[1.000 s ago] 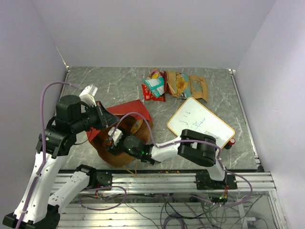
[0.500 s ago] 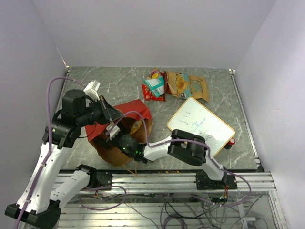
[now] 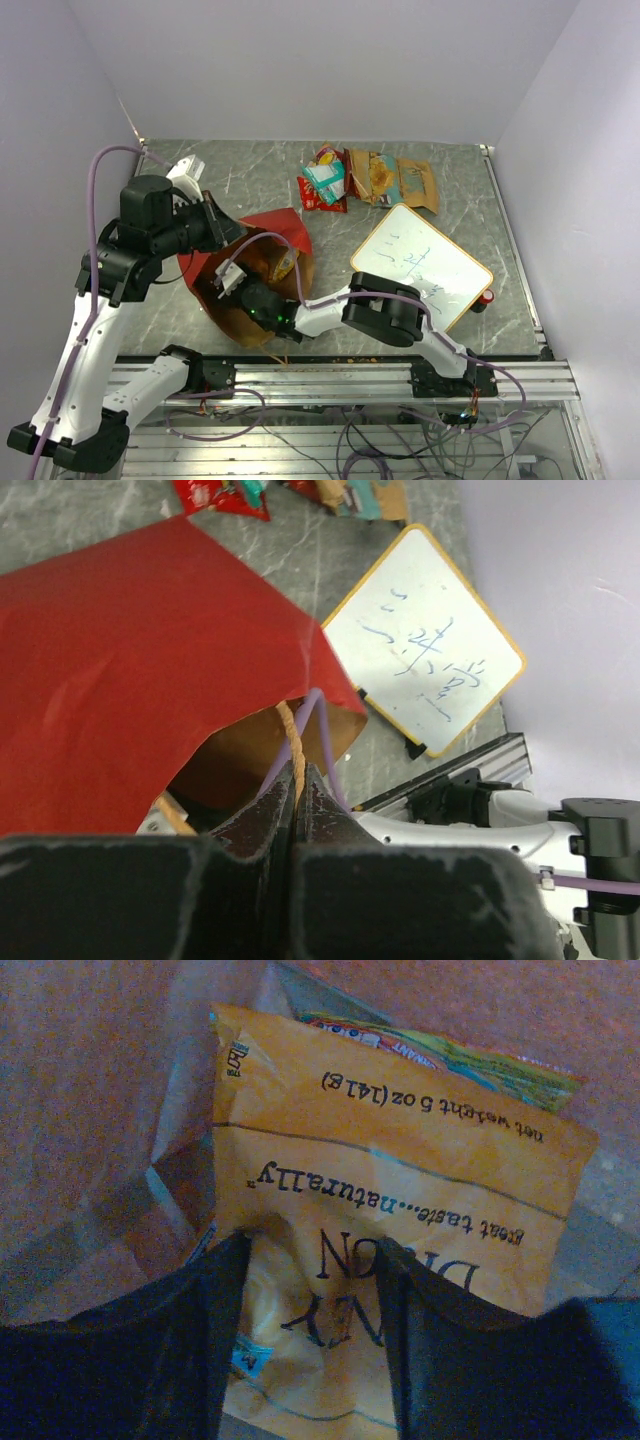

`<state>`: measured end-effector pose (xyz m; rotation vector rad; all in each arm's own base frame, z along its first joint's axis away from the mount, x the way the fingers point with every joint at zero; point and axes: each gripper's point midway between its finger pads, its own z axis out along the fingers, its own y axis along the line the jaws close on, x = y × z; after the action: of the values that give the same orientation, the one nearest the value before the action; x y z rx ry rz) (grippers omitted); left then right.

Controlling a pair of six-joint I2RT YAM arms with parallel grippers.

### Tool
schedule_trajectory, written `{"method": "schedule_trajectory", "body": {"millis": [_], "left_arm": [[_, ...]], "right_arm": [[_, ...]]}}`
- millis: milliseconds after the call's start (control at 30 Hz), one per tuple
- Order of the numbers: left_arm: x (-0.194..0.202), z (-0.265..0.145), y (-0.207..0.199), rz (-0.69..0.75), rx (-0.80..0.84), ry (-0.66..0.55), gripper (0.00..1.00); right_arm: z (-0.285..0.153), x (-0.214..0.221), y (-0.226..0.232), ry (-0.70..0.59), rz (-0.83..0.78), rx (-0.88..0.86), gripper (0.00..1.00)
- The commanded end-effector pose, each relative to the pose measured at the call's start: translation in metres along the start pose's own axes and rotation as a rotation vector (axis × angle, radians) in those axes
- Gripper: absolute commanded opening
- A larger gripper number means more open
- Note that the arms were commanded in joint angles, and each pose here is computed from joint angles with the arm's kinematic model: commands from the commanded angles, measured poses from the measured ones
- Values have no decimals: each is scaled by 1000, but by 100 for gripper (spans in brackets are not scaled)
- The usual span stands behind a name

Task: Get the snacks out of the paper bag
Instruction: Take out the snack from the paper bag.

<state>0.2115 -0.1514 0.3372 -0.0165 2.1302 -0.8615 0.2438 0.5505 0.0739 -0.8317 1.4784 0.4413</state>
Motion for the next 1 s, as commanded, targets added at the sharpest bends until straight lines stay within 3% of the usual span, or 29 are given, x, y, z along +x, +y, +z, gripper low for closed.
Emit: {"method": "schedule_trajectory", "body": {"millis": [0, 433, 667, 967], "left_arm": [[0, -15, 17, 32, -104, -24, 7], [16, -18, 26, -37, -130, -21, 7], [18, -15, 29, -53, -148, -1, 7], [3, -5, 29, -66, -184, 6, 7]], "right_arm": [[-5, 17, -19, 61, -38, 48, 46], [-25, 0, -35, 105, -62, 26, 1], [-45, -18, -40, 104, -35, -15, 0], [-76, -68, -29, -3, 36, -184, 0]]}}
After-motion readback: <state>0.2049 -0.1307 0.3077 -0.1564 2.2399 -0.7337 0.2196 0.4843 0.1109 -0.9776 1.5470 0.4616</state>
